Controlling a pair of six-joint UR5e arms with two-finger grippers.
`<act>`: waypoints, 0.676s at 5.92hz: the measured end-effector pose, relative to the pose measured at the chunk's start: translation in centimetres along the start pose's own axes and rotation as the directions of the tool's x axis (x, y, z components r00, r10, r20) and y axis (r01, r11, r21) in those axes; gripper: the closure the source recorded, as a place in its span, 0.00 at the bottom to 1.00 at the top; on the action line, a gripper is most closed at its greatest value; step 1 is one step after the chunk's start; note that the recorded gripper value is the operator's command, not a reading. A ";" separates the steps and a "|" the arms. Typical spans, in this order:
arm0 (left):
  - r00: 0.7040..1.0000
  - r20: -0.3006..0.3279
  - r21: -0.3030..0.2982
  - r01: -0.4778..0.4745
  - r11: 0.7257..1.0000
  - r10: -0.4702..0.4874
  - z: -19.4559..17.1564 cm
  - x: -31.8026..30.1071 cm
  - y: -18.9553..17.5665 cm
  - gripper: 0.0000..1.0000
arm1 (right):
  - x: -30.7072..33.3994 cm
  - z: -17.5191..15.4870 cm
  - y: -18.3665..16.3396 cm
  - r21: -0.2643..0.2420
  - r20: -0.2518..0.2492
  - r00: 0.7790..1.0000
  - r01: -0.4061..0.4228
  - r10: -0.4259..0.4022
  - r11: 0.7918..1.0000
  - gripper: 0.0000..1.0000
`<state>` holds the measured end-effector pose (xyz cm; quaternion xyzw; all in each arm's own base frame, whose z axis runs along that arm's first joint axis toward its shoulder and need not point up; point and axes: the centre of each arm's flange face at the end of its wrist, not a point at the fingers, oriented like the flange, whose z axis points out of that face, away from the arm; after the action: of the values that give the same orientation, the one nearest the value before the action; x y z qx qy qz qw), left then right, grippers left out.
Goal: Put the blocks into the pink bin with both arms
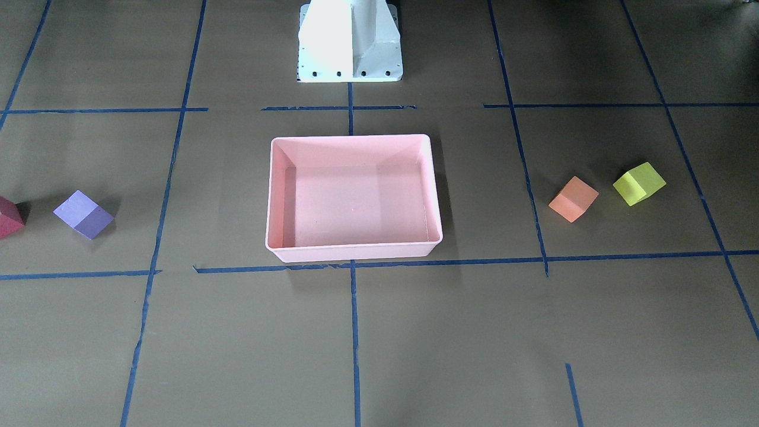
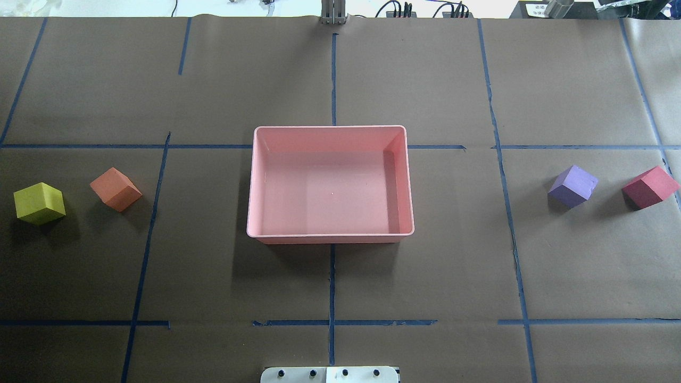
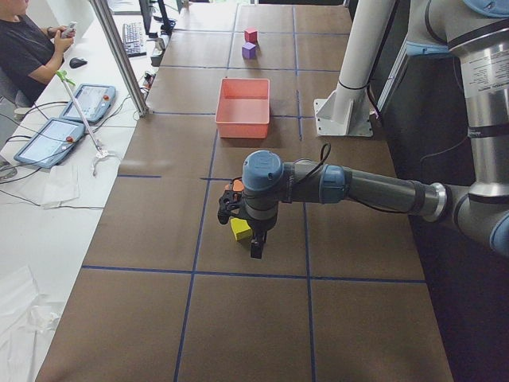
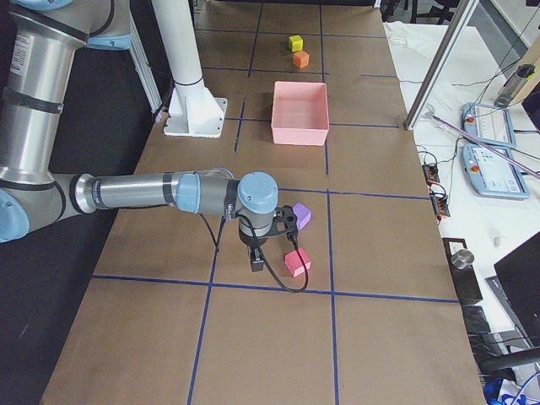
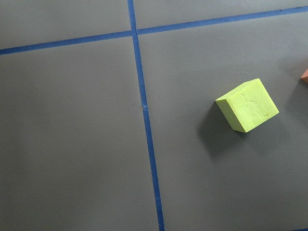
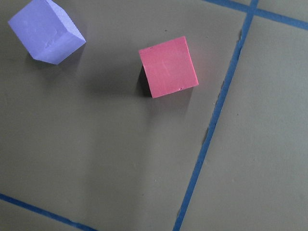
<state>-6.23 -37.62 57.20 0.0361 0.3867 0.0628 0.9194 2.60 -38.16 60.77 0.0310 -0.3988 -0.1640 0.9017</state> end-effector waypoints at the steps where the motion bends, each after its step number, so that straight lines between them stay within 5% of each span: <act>1: 1.000 0.000 0.003 -0.003 1.000 0.003 -0.1 0.1 0.0 0.00 | 0.7 2.5 -2.1 0.017 -0.011 0.996 0.087 -0.087 0.996 0.01; 4: 1.000 0.000 0.008 -0.010 1.000 0.010 -0.3 0.3 -0.1 0.00 | -0.3 7.3 -7.3 0.013 -0.076 0.960 0.270 -0.269 0.963 0.01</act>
<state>-6.24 -37.62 56.73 0.0415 0.3869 0.0659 0.9188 -4.94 -44.44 64.16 0.1017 -0.3592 -0.2793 0.8847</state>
